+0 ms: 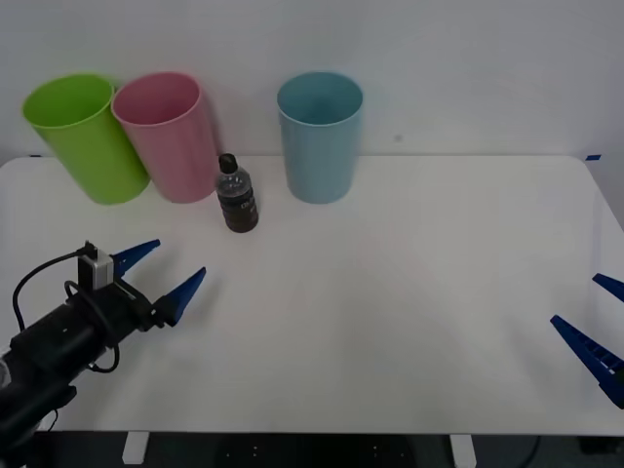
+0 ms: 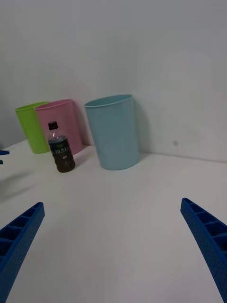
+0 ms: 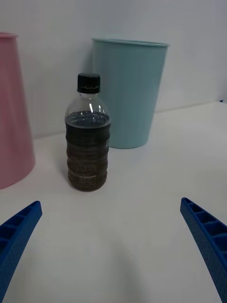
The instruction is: Grasp the object on the table and drop it into the matching bin: aluminum can to the light blue bin, PET bottle to the pink bin.
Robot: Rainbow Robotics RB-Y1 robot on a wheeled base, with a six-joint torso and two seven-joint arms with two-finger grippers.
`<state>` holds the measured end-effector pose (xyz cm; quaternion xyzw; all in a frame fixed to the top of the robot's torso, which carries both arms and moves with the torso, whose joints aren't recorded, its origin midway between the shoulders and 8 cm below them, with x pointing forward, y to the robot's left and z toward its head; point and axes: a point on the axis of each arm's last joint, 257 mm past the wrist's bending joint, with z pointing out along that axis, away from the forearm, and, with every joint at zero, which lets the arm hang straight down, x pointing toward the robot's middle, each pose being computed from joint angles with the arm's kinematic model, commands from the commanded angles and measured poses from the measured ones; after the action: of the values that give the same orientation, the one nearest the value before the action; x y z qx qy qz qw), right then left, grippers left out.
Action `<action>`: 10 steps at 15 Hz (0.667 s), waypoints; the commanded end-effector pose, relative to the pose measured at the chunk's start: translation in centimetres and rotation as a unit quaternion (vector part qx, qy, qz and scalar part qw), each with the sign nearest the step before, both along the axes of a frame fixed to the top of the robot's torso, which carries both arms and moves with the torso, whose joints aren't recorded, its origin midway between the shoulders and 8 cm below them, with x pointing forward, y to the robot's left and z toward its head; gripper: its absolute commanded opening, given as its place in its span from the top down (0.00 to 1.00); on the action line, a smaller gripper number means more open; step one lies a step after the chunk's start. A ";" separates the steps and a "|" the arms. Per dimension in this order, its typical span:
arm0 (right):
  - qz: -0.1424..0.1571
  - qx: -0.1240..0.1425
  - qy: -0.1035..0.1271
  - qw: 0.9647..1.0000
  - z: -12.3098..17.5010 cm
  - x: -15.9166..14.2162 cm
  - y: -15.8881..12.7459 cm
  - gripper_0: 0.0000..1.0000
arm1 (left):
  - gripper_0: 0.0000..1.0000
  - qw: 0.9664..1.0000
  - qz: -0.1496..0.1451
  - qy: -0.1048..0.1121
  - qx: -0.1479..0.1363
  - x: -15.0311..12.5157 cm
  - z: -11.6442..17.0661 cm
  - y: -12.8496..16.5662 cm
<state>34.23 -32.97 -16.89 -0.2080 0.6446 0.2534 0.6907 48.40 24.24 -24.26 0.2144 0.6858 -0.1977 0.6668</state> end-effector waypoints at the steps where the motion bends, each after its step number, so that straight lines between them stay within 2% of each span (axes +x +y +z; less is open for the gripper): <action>1: 0.000 0.000 0.000 1.000 0.0 0.0 0.0 0.00 | 0.00 1.000 0.010 0.004 -0.007 0.3 -0.1 0.3; 10: 0.000 0.000 0.000 1.000 0.0 0.0 0.0 0.00 | 0.00 0.998 0.050 0.013 -0.045 2.4 -0.7 -1.3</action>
<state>34.23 -32.97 -16.89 -0.2080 0.6446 0.2535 0.6907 50.44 23.16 -24.90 0.1512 0.6946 -0.1961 0.6754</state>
